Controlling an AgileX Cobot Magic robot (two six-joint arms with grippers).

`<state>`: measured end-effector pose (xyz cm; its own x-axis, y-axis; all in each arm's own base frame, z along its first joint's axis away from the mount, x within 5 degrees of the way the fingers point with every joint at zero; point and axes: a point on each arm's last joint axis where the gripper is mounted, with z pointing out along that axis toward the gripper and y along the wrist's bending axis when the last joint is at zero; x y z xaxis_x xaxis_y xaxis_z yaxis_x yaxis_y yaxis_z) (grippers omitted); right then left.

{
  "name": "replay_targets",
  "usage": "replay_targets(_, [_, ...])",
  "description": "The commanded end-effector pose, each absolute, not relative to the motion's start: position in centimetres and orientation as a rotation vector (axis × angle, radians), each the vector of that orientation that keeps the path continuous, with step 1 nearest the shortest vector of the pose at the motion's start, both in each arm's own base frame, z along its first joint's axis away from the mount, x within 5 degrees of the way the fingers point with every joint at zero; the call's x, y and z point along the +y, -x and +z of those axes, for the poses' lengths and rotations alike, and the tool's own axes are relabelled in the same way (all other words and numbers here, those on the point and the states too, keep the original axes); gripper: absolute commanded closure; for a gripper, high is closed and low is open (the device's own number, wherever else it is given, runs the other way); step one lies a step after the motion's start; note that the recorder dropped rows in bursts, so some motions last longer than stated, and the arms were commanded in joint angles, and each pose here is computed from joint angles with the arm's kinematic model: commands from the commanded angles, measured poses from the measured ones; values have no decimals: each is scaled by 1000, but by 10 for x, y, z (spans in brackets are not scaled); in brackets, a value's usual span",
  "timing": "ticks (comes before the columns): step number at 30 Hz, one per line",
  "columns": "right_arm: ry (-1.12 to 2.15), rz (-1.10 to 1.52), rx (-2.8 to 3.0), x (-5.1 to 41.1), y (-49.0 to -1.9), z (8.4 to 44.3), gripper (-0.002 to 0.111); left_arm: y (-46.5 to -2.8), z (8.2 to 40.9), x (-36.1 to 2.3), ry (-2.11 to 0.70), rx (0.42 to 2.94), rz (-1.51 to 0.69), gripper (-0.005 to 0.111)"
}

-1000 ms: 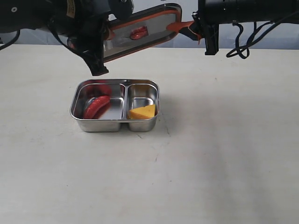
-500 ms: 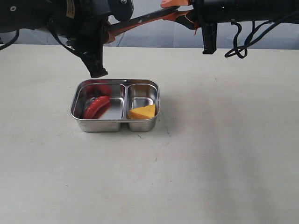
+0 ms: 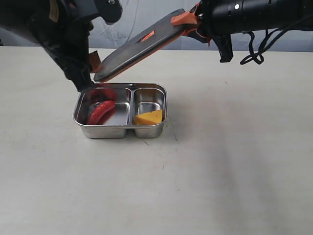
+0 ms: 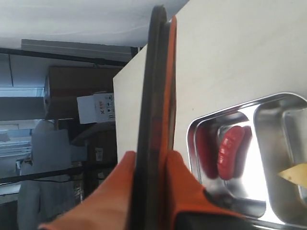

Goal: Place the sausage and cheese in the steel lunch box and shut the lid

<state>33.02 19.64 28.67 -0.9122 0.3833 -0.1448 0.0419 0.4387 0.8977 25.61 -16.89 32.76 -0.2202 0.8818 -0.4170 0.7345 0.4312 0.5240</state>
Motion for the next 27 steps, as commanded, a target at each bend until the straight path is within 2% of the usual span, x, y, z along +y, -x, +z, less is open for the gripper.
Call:
replay_targets(1, [-297,1381,2384,205,-324,271,109,-242,340,-154,-1267,2119,288,44])
replay_targets(7, [-296,1492,2269,211,-315,256,109,-234,361,-123,-1095,2172,318,44])
replay_targets(8, [-222,1479,2276,211,-311,252,109,-233,364,-118,-1073,2171,322,44])
replay_targets(16, [-233,1402,2342,205,-302,229,109,-220,392,-85,-909,2108,350,44])
replay_targets(27, [-203,1322,2344,209,-301,226,109,-213,405,-81,-840,2038,309,49])
